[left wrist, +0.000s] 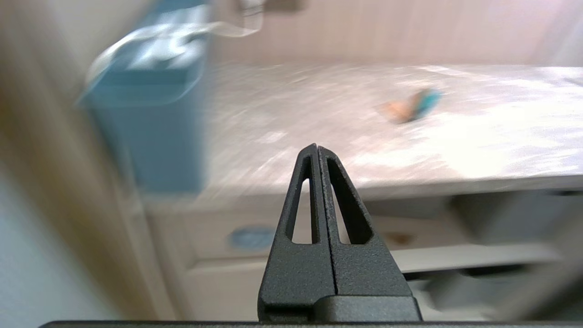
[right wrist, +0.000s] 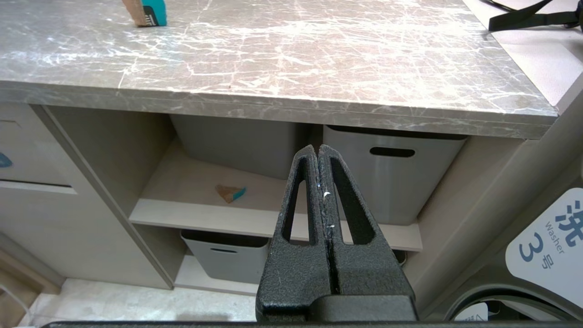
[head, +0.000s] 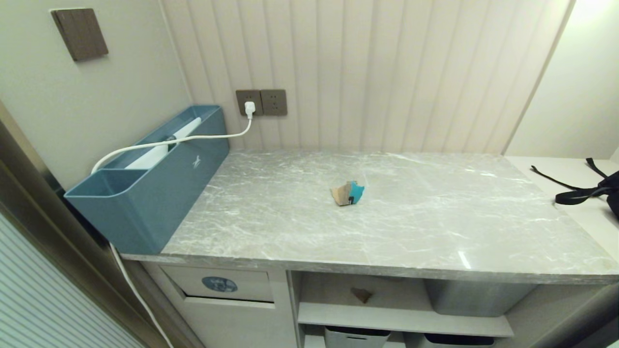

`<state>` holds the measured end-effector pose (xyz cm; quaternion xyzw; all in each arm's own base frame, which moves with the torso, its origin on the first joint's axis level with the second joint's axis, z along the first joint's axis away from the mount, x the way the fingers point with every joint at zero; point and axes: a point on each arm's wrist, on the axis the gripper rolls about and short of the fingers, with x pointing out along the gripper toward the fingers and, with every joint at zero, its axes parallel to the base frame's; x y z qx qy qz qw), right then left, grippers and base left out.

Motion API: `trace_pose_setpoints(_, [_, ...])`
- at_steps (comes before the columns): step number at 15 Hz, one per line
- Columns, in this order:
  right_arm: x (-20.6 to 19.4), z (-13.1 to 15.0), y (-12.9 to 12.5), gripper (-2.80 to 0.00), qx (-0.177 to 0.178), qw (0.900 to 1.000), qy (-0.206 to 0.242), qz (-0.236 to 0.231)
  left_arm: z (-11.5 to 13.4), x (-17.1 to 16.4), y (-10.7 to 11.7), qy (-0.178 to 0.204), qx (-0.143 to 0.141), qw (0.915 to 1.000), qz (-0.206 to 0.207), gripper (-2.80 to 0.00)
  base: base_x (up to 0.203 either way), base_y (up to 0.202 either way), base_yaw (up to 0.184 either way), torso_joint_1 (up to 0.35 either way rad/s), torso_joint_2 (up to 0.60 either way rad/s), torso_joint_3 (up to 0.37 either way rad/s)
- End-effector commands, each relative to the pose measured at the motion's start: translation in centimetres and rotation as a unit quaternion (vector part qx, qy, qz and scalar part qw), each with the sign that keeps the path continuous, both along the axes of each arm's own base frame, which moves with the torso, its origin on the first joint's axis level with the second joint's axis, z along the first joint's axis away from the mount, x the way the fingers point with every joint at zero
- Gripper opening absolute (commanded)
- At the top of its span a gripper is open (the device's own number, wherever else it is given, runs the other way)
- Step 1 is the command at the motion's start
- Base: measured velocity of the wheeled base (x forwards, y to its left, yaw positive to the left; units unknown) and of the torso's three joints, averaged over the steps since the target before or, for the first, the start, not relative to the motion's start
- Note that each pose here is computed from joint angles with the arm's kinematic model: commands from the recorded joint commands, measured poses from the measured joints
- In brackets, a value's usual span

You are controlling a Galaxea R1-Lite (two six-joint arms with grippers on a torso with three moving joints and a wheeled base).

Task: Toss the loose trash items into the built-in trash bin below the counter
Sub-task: Pick up the garbage

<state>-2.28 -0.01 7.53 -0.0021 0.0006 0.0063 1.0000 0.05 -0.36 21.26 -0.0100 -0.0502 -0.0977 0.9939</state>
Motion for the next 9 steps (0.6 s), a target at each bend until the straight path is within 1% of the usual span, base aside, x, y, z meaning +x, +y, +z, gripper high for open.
trace_pose_setpoints(1, [0.0, 0.0, 0.0, -2.8, 0.0, 1.0, -0.001, 0.001, 4.0, 9.8, -1.1, 0.105, 0.004, 0.9913, -0.079, -2.8, 0.0, 0.0, 0.0, 0.0, 0.0, 0.0])
trace_pose_setpoints(2, [0.0, 0.0, 0.0, -2.8, 0.0, 1.0, -0.001, 0.0, 5.1, 13.3, -2.1, 0.117, 0.008, 0.9862, -0.117, -2.8, 0.0, 0.0, 0.0, 0.0, 0.0, 0.0])
trace_pose_setpoints(3, [0.0, 0.0, 0.0, -2.8, 0.0, 1.0, -0.001, 0.0, 5.8, 16.6, -3.5, 0.128, 0.014, 0.9803, -0.149, -2.8, 0.0, 0.0, 0.0, 0.0, 0.0, 0.0])
trace_pose_setpoints(4, [0.0, 0.0, 0.0, -2.8, 0.0, 1.0, -0.001, 0.001, 5.9, 20.0, -6.0, 0.142, 0.024, 0.9719, -0.186, -2.8, 0.0, 0.0, 0.0, 0.0, 0.0, 0.0])
trace_pose_setpoints(5, [0.0, 0.0, 0.0, -2.8, 0.0, 1.0, -0.001, 0.0, 5.6, 22.5, -9.0, 0.152, 0.033, 0.9633, -0.219, -2.8, 0.0, 0.0, 0.0, 0.0, 0.0, 0.0])
trace_pose_setpoints(7, [0.0, 0.0, 0.0, -2.8, 0.0, 1.0, -0.001, 0.0, 3.0, 26.5, -14.5, 0.186, 0.052, 0.9464, -0.259, -2.8, 0.0, 0.0, 0.0, 0.0, 0.0, 0.0])
trace_pose_setpoints(8, [0.0, 0.0, 0.0, -2.8, 0.0, 1.0, -0.001, 0.0, 1.3, 28.2, -16.7, 0.199, 0.061, 0.9405, -0.269, 0.0, 0.0, 0.0, 0.0, 0.0, 0.0, 0.0])
trace_pose_setpoints(9, [0.0, 0.0, 0.0, -2.8, 0.0, 1.0, -0.001, 0.001, -0.2, 29.7, -18.6, 0.202, 0.066, 0.9377, -0.275, 0.0, 0.0, 0.0, 0.0, 0.0, 0.0, 0.0])
